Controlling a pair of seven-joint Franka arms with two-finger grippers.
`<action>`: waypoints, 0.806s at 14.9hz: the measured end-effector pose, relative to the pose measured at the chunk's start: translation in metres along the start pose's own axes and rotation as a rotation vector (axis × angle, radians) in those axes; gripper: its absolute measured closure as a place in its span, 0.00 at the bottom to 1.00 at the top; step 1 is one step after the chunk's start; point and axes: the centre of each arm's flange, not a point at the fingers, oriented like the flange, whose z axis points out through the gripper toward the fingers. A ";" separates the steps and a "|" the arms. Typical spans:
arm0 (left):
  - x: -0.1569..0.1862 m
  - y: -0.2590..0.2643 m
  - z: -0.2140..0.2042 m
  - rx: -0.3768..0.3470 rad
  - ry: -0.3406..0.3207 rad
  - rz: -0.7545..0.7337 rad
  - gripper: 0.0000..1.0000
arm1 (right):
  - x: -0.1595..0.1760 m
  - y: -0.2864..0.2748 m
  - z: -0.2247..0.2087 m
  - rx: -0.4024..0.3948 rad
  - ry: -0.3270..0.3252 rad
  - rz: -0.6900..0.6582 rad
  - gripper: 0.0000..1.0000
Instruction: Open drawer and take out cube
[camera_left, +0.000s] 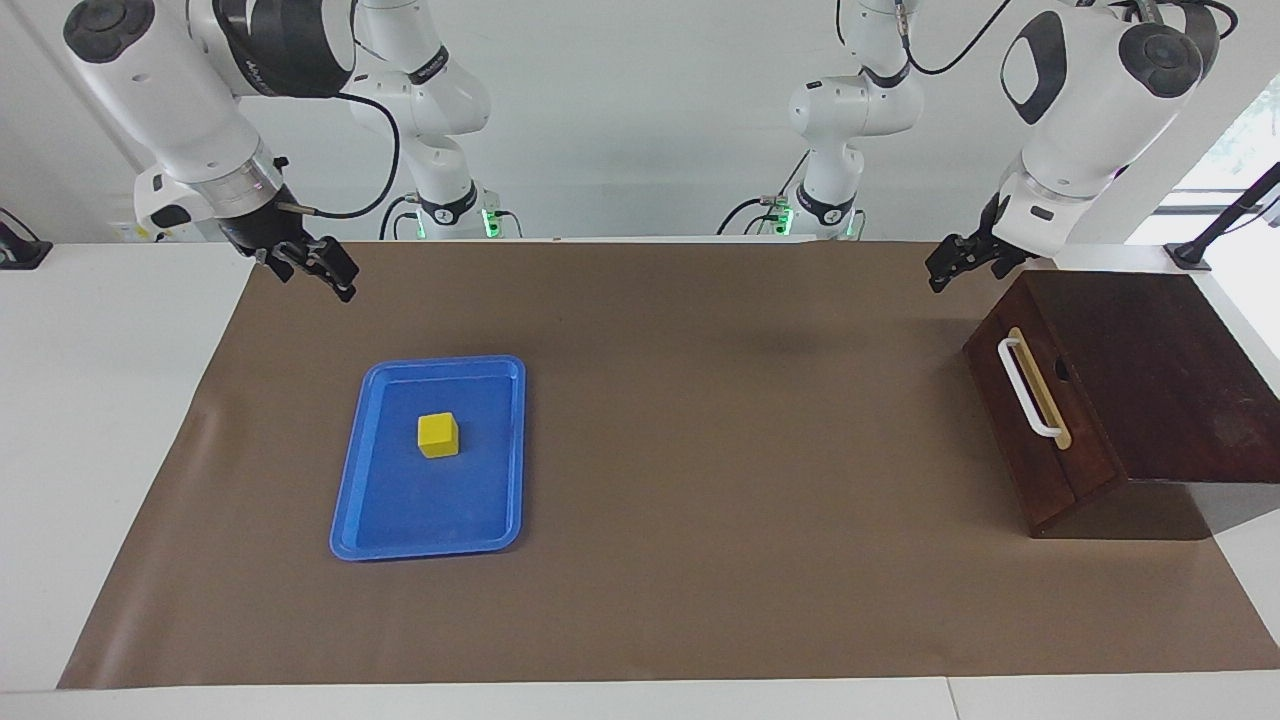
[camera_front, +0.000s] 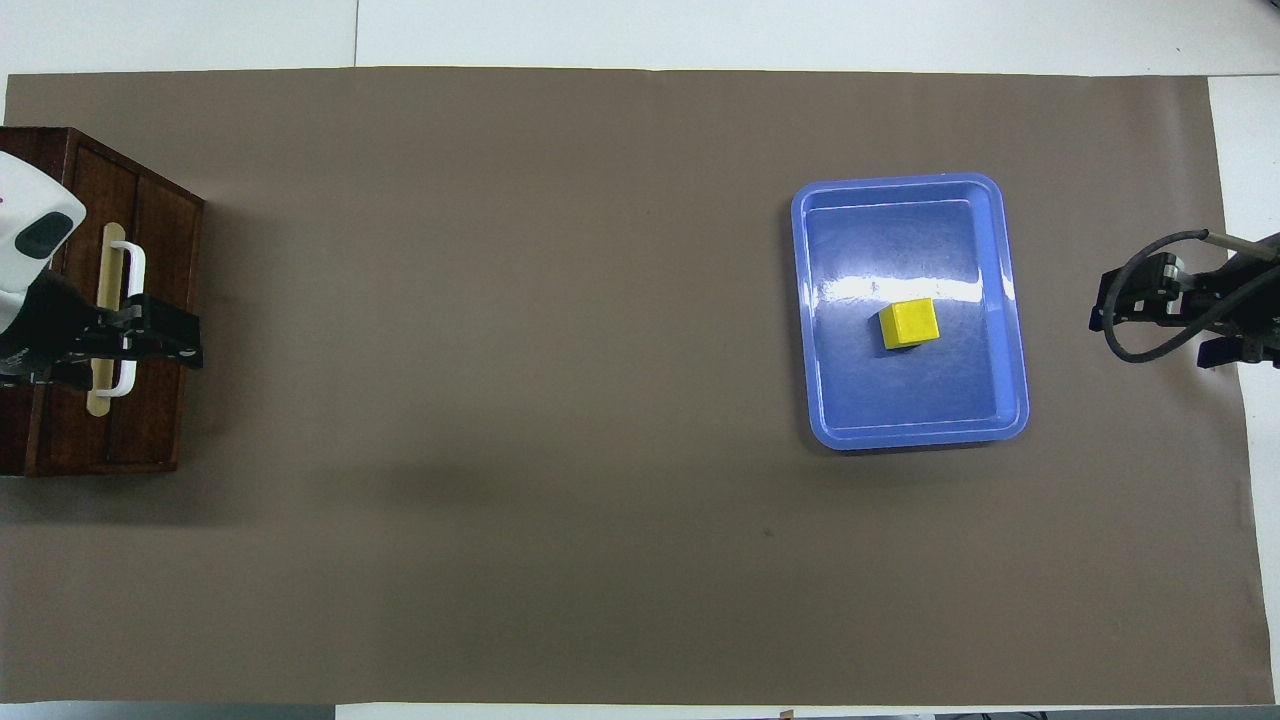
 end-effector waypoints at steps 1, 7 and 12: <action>0.002 0.002 0.002 0.001 -0.007 0.018 0.00 | -0.001 -0.004 0.000 -0.014 0.005 -0.039 0.00; 0.002 0.013 0.000 0.003 -0.015 0.114 0.00 | -0.004 -0.013 0.000 -0.029 0.009 -0.159 0.00; 0.004 0.011 -0.011 -0.001 0.009 0.143 0.00 | -0.004 -0.013 0.000 -0.029 0.008 -0.258 0.00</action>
